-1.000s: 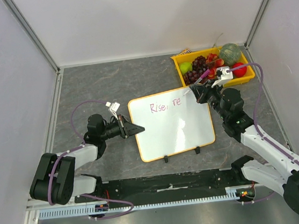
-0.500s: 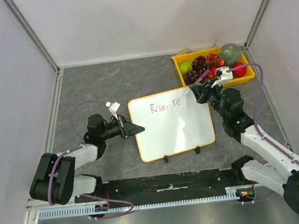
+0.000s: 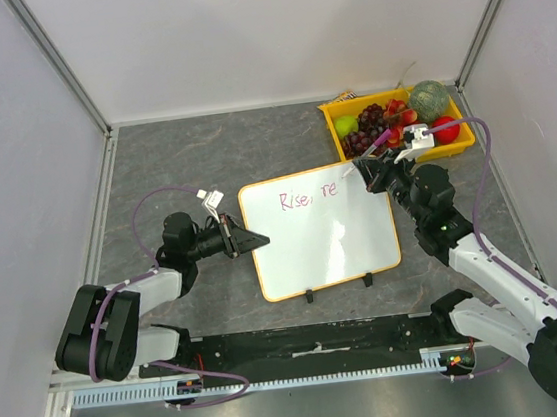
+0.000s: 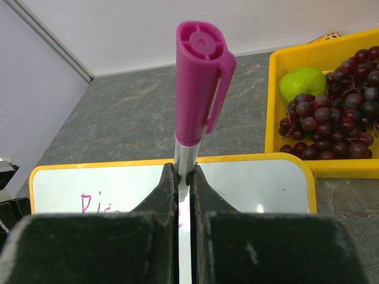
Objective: Write a sentence on the whiteboard
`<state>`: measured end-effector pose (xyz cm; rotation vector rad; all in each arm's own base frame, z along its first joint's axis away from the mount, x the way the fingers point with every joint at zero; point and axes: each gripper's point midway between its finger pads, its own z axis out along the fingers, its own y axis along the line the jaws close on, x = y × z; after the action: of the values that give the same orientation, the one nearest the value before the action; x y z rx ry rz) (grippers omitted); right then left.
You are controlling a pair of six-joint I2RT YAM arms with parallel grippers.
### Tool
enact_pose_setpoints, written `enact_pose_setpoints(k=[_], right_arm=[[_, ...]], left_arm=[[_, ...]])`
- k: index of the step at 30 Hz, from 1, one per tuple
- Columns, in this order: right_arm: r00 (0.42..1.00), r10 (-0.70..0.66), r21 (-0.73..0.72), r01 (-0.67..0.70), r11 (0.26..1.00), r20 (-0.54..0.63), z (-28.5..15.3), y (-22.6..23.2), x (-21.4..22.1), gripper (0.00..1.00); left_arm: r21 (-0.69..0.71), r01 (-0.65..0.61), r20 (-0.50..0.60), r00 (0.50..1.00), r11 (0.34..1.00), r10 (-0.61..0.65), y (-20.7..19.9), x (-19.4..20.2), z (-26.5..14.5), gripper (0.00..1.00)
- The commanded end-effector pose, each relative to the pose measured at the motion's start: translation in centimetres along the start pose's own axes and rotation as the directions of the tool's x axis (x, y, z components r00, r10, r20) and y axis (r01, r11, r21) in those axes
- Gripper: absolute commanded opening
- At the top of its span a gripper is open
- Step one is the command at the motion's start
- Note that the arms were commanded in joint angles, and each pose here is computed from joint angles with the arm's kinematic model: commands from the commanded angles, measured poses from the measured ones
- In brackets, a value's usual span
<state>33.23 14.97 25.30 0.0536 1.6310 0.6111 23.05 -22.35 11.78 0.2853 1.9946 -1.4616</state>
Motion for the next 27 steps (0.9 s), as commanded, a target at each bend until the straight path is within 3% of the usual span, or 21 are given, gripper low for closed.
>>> enact_pose_setpoints(k=[1, 27], right_arm=[[0.999, -0.009, -0.012, 0.010, 1.000, 0.041, -0.22, 0.27, -1.19, 0.00], [0.999, -0.028, 0.001, 0.028, 1.000, 0.045, -0.55, 0.07, -1.46, 0.00]], left_arm=[[-0.218, -0.055, 0.007, 0.998, 0.975, 0.058, 5.20, 0.96, -0.39, 0.02], [-0.217, -0.054, 0.007, 0.998, 0.975, 0.057, 5.23, 0.94, -0.40, 0.02]])
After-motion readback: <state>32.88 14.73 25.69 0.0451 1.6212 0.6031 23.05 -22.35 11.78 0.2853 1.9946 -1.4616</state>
